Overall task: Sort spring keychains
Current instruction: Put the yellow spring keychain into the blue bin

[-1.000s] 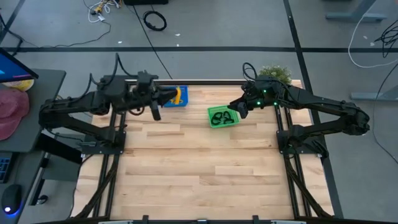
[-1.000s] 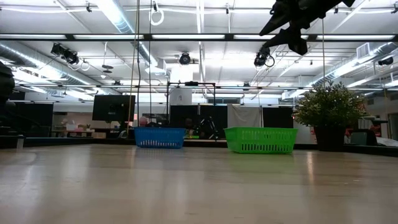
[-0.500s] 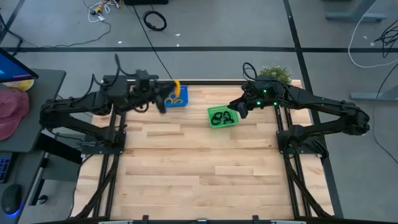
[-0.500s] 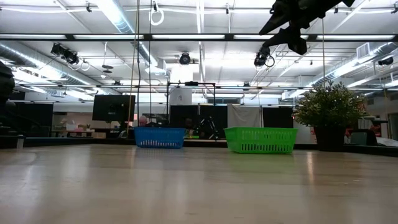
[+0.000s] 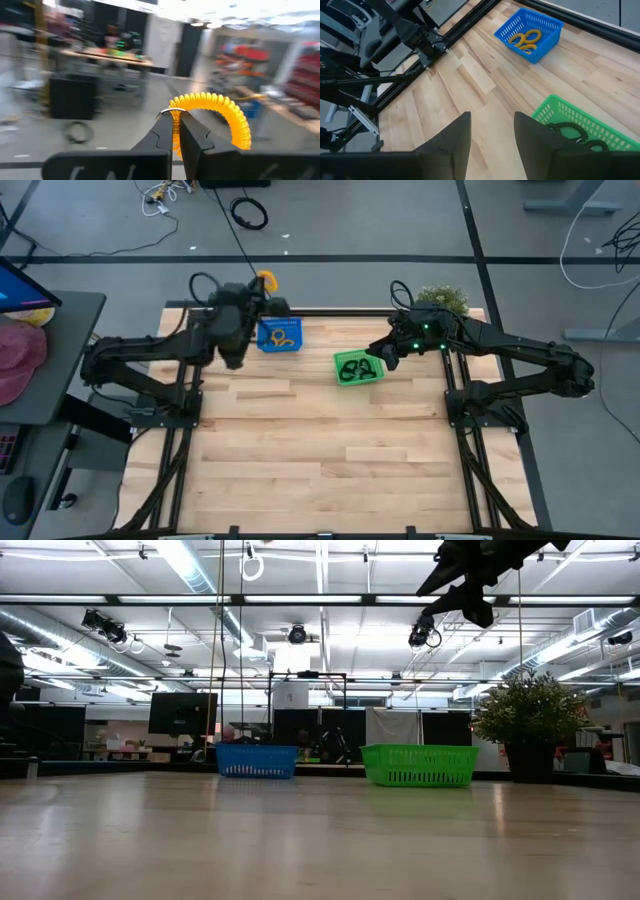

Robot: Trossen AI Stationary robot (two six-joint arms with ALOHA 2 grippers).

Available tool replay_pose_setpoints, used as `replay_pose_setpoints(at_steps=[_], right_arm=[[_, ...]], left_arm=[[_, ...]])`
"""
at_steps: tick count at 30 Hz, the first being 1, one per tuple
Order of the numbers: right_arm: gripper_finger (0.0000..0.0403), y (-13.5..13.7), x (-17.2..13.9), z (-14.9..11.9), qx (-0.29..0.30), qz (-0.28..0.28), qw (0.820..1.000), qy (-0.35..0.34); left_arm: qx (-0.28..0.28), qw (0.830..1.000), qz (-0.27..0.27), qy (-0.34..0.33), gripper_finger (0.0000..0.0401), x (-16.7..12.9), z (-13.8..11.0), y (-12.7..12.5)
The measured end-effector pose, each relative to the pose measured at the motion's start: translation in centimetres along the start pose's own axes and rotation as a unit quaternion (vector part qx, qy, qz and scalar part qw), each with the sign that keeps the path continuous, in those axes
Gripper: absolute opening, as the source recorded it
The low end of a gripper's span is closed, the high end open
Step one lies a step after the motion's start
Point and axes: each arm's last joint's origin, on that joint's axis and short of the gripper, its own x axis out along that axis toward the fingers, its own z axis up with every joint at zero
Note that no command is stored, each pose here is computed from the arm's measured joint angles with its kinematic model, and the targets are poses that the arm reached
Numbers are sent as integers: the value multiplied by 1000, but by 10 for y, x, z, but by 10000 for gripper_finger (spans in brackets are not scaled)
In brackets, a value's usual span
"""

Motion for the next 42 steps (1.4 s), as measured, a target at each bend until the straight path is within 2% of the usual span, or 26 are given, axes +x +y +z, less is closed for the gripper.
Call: replay_pose_setpoints(at_steps=[2, 6, 10, 14, 17, 20, 26, 32, 36, 42], right_arm=[[150, 0, 0, 0, 4, 1, 1000, -1], [150, 0, 0, 0, 8, 1, 1000, -1], [150, 0, 0, 0, 11, 1, 1000, -1], [150, 0, 0, 0, 12, 2, 1000, -1], [150, 0, 0, 0, 13, 2, 1000, -2], [150, 0, 0, 0, 13, 2, 1000, -2], [150, 0, 0, 0, 13, 2, 1000, -2], [150, 0, 0, 0, 12, 2, 1000, -2], [150, 0, 0, 0, 11, 2, 1000, -2], [150, 0, 0, 0, 11, 2, 1000, -1]], left_arm=[[22, 999, 25, -1, 14, 14, -1, 0], [45, 999, 10, 22, 14, 45, 3, -1], [59, 990, 3, 126, 14, 82, 0, 8], [61, 960, 34, 271, 14, 122, -15, 25], [68, 935, 61, 342, 14, 144, -36, 34], [69, 913, 61, 397, 15, 162, -63, 35], [99, 875, 66, 470, 17, 180, -119, 29], [148, 825, 89, 538, 19, 190, -173, 27], [177, 808, 93, 555, 21, 190, -195, 24], [215, 783, 87, 577, 20, 189, -211, 25]])
